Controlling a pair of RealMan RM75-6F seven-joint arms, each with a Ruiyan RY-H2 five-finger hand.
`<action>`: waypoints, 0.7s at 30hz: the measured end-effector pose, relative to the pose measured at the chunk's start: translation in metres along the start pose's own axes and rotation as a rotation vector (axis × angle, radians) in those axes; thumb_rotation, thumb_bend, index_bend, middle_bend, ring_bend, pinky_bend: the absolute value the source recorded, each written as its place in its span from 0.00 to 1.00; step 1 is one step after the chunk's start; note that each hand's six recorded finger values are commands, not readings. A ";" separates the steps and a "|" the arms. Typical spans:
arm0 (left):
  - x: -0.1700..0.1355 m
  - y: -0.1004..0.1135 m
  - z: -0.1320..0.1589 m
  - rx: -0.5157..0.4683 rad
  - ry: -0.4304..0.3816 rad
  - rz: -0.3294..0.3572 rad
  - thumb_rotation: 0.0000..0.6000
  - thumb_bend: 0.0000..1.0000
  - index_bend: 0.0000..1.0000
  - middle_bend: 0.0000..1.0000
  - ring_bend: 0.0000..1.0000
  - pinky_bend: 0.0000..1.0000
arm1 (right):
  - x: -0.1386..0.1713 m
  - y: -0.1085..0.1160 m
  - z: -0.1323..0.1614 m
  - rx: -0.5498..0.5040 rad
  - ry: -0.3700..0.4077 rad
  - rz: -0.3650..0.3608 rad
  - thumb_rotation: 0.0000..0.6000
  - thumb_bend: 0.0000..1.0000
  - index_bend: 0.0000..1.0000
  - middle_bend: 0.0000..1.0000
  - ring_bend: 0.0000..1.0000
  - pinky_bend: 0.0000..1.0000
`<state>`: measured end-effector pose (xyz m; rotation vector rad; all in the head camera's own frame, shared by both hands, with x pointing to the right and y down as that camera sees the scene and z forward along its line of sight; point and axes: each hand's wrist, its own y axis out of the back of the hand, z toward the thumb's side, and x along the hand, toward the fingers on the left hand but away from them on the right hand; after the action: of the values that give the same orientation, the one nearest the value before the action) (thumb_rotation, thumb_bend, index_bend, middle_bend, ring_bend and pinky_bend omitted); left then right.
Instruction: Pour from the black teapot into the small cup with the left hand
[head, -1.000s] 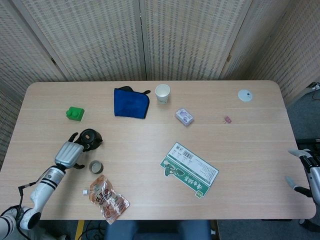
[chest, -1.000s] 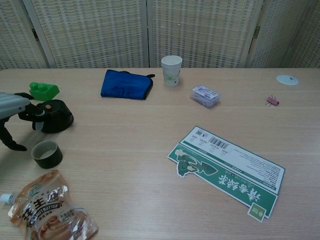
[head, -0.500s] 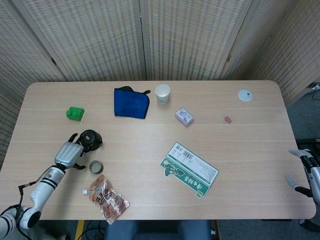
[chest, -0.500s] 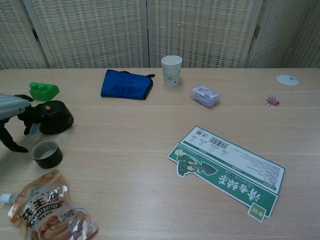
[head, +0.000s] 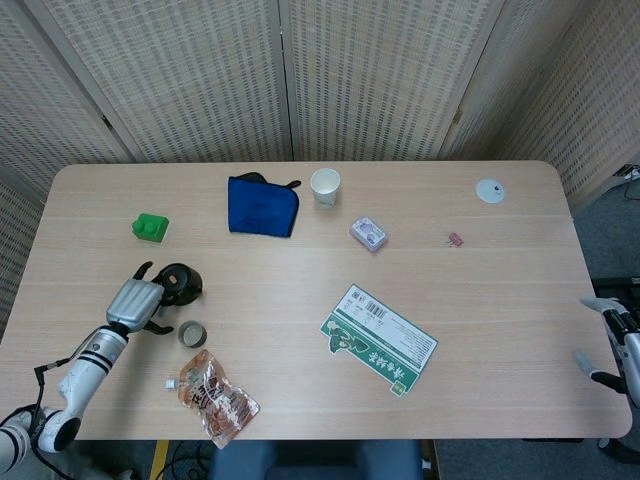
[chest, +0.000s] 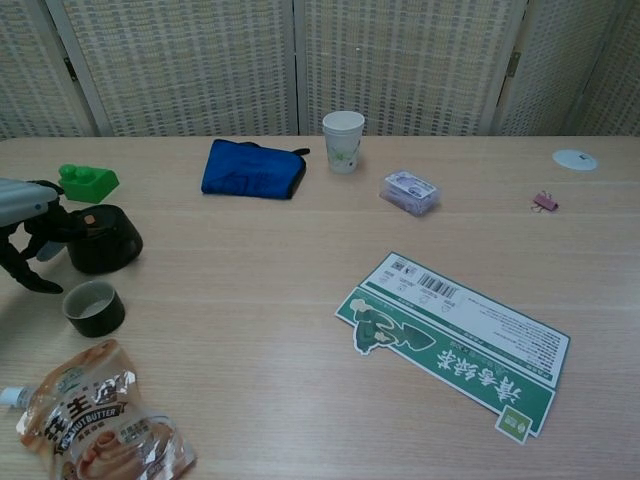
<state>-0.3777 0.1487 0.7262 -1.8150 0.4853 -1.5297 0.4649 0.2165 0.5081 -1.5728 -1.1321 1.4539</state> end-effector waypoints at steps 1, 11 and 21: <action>0.001 0.001 0.000 -0.007 0.001 0.002 0.72 0.11 0.79 0.82 0.62 0.00 | 0.000 0.000 0.000 0.000 -0.001 -0.001 1.00 0.19 0.26 0.29 0.20 0.19; 0.011 0.015 -0.002 -0.125 0.007 0.036 0.28 0.07 0.90 0.97 0.73 0.00 | 0.000 0.003 -0.003 -0.003 -0.009 -0.011 1.00 0.19 0.26 0.29 0.20 0.19; 0.015 0.031 -0.012 -0.256 0.050 0.111 0.21 0.07 1.00 1.00 0.84 0.00 | 0.000 0.002 -0.004 -0.009 -0.012 -0.012 1.00 0.19 0.26 0.29 0.20 0.19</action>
<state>-0.3809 0.1142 0.7148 -1.9080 0.8241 -1.4946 0.4691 0.2156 0.5071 -1.5625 -1.1547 1.4537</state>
